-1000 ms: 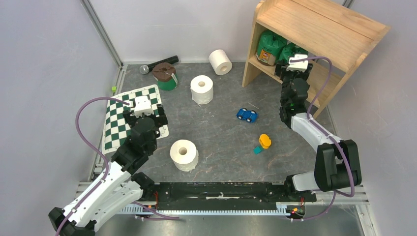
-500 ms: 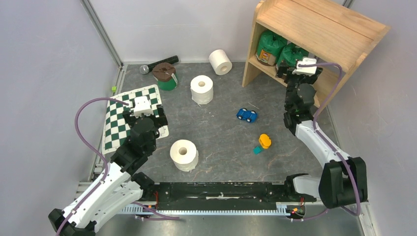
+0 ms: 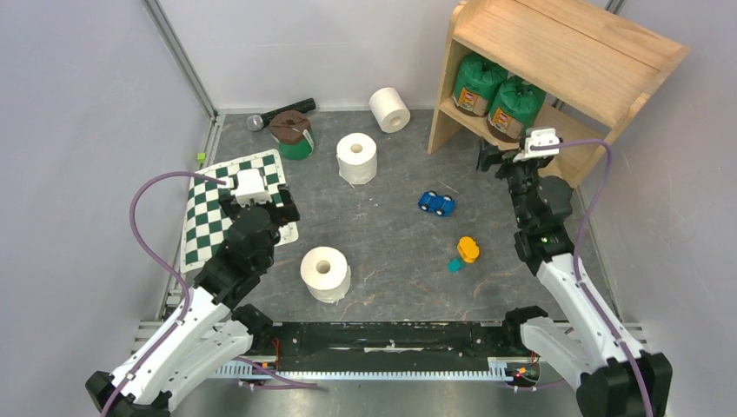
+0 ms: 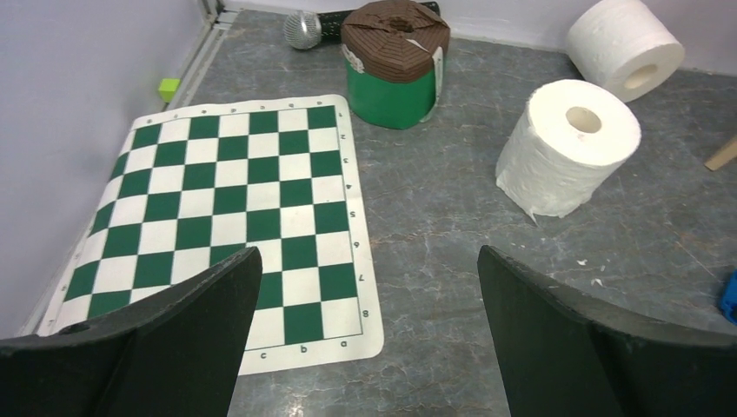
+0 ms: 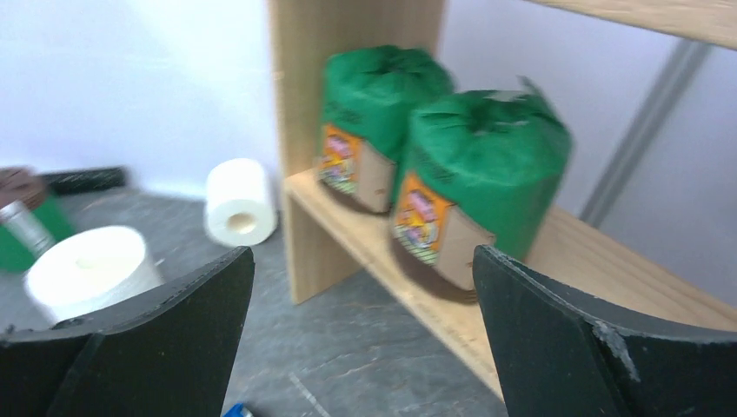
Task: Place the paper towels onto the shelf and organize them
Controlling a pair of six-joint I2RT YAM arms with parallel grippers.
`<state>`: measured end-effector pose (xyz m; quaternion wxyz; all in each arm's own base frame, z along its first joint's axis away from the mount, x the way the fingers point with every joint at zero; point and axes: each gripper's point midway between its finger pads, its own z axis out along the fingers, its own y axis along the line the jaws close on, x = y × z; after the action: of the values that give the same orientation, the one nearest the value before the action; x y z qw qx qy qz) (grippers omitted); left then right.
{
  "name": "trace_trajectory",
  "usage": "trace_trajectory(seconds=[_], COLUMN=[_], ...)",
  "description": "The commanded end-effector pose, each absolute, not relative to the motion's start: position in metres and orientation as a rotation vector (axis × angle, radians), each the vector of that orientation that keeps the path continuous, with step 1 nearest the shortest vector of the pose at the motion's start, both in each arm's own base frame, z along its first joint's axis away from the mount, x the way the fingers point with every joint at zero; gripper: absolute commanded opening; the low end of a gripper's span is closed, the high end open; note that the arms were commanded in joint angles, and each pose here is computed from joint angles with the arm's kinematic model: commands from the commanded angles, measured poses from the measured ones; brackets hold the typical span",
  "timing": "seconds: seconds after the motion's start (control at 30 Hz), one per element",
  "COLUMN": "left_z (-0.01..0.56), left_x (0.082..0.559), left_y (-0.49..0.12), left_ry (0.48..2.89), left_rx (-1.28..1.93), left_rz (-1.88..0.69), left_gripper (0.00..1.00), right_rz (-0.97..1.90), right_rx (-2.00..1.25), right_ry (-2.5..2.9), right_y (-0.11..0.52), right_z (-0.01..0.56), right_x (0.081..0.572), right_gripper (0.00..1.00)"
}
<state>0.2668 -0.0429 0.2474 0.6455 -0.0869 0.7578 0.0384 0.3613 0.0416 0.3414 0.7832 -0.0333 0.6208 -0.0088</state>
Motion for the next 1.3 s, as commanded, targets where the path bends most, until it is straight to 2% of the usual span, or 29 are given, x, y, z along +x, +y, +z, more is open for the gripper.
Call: trace_trajectory(seconds=[0.0,0.27,0.57,0.87,1.27], left_z=[0.267,0.265,0.286,0.277,0.225], left_x=[0.271,0.281,0.312,0.394,0.532], left_y=[-0.058,-0.075,-0.088,-0.065,0.012], left_ry=[1.698,1.760,1.862,2.001,2.099], left_rx=[-0.242,-0.192,-0.227,-0.301,-0.465], left_rz=[-0.056,-0.080,-0.020,0.053,0.028], left_gripper=[1.00,1.00,1.00,0.99,0.93], right_rz=[0.140,0.269,0.333,0.348,0.268], right_rx=[-0.390,-0.539,-0.608,-0.671,-0.584], right_ry=[1.418,1.476,1.480,1.449,1.548], right_y=[0.094,0.115,0.128,0.134,0.119], right_z=[0.308,0.252,0.226,0.204,0.200], right_x=[0.328,0.279,0.270,0.251,0.270], right_gripper=[0.98,0.98,0.98,0.98,0.98])
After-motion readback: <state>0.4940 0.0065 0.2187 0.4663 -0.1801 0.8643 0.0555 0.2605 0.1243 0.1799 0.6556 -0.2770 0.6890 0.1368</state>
